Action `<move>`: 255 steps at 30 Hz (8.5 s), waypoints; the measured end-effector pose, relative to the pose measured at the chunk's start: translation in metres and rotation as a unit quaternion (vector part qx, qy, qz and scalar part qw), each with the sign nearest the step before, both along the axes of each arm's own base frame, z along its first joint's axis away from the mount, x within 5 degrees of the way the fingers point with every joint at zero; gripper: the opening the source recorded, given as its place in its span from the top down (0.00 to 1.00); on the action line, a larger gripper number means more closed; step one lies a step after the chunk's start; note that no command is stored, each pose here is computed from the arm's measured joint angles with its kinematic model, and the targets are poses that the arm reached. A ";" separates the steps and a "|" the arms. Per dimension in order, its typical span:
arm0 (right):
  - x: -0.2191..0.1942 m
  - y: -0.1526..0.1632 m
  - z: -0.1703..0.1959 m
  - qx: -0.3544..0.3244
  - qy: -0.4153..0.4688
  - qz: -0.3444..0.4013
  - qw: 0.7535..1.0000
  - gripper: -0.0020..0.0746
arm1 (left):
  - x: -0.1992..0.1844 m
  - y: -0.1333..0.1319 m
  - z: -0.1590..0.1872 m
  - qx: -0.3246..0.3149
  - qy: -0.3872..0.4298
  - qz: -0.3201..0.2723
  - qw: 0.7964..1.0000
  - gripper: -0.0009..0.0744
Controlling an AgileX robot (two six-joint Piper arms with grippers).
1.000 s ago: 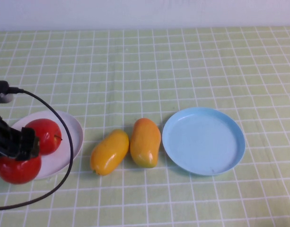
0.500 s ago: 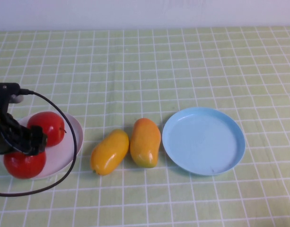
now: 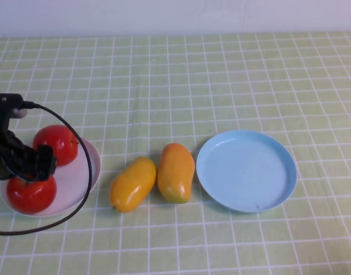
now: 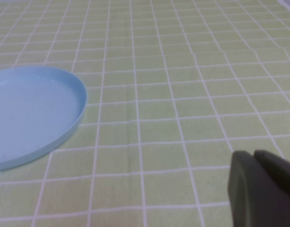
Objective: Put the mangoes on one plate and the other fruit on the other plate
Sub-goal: Put one type of fruit in the left plate, then put another type of fruit in the right plate
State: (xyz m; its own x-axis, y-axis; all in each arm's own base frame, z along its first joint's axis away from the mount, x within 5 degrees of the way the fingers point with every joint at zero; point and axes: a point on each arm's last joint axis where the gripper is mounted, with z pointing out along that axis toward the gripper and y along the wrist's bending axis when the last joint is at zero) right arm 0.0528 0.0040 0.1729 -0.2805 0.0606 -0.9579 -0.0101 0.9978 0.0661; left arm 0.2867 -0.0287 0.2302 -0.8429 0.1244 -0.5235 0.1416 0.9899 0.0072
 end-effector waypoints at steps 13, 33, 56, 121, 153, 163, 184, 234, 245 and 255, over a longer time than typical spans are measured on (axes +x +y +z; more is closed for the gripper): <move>0.000 0.000 0.000 0.000 0.000 0.000 1.000 1.00 | -0.079 0.006 0.091 -0.015 -0.145 -0.002 0.989 0.69; 0.000 0.000 0.000 0.000 0.000 0.000 1.000 1.00 | -0.246 0.027 0.086 0.009 -0.256 -0.002 0.967 0.98; 0.000 0.000 0.000 0.000 0.001 0.000 1.000 1.00 | -0.235 0.023 -0.013 -0.058 -0.468 0.014 0.882 0.98; 0.004 0.001 0.023 0.194 -0.116 -0.022 0.974 1.00 | -0.234 0.024 -0.059 -0.029 -0.350 0.010 0.936 0.98; 0.124 0.044 0.121 0.157 0.251 0.162 0.941 1.00 | -0.234 0.024 -0.059 -0.029 -0.350 0.010 0.936 0.98; 0.182 0.142 0.125 0.069 0.320 0.300 0.896 0.98 | -0.234 0.024 -0.059 -0.029 -0.350 0.010 0.936 0.98; 0.279 0.282 0.077 0.021 0.438 0.260 0.860 0.32 | -0.234 0.024 -0.059 -0.029 -0.350 0.010 0.936 0.98; 0.302 0.321 0.022 -0.063 0.468 0.249 0.845 0.26 | -0.234 0.024 -0.059 -0.029 -0.350 0.010 0.936 0.98; 0.294 0.310 0.067 -0.063 0.437 0.254 0.861 0.26 | -0.234 0.024 -0.059 -0.029 -0.350 0.010 0.936 0.98; 0.285 0.245 0.087 -0.057 0.447 0.171 0.876 0.26 | -0.234 0.024 -0.059 -0.029 -0.350 0.010 0.936 0.98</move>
